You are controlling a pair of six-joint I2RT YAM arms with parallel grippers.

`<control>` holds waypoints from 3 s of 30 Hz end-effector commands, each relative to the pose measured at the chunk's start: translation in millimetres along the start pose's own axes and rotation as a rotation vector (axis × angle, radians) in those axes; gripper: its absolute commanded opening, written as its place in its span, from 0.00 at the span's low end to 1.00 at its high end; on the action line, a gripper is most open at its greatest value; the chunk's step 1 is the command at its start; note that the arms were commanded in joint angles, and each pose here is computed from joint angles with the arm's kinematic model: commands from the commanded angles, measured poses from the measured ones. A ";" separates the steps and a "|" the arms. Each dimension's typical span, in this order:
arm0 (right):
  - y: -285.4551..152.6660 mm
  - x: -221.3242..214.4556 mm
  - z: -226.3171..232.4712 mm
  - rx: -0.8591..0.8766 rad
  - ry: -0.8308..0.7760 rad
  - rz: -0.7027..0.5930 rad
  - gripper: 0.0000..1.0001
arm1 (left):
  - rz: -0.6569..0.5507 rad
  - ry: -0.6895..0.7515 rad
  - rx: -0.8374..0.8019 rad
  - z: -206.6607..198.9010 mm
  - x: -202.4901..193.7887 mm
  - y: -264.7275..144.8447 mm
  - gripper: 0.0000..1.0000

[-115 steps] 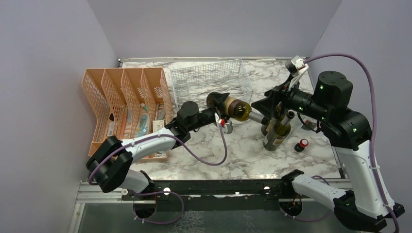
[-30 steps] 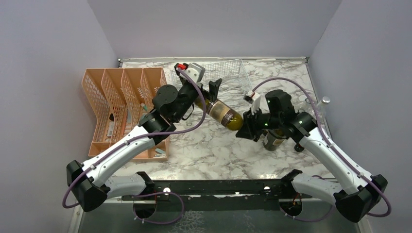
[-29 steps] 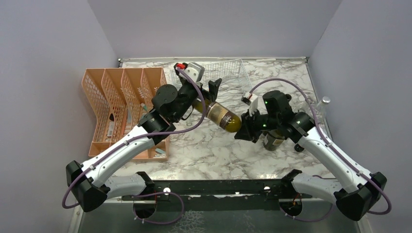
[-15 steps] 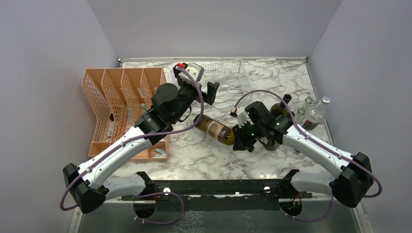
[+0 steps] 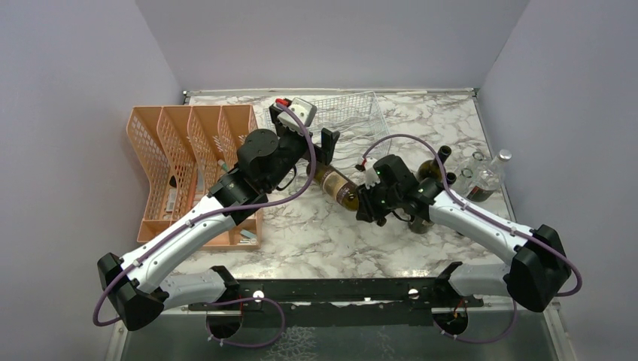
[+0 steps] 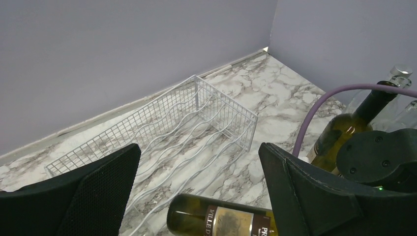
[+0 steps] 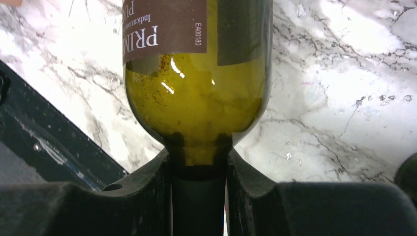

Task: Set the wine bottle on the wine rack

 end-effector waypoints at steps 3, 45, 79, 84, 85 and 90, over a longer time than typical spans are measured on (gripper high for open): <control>12.9 33.4 7.4 0.025 0.030 -0.217 0.01 | -0.020 -0.019 -0.006 2.3 9.9 -7.6 0.99; 125.0 120.1 28.0 0.119 0.460 -0.550 0.01 | -0.028 -0.094 -0.037 -0.8 6.6 -22.0 0.99; 123.3 130.6 28.5 -0.035 0.470 -0.456 0.79 | -0.049 -0.074 0.001 8.8 20.6 -35.5 0.99; 85.7 132.7 28.5 -0.096 0.393 -0.480 0.79 | -0.070 -0.075 0.011 12.2 26.9 -42.6 0.99; 75.7 134.5 29.1 -0.105 0.368 -0.494 0.79 | -0.073 -0.074 0.011 12.7 28.0 -44.3 0.99; 19.3 142.0 25.1 -0.225 0.273 -0.600 0.78 | -0.079 -0.081 0.010 13.9 28.6 -51.1 0.99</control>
Point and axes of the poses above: each gripper's point midway between its finger pads, its own y axis out along the fingers, its own z axis along the line the jaws close on, x = y × z, the point moved 9 cm from there along -y, back along the fingers, and after that the axes turned 10 degrees about y, right-handed, at the moved point
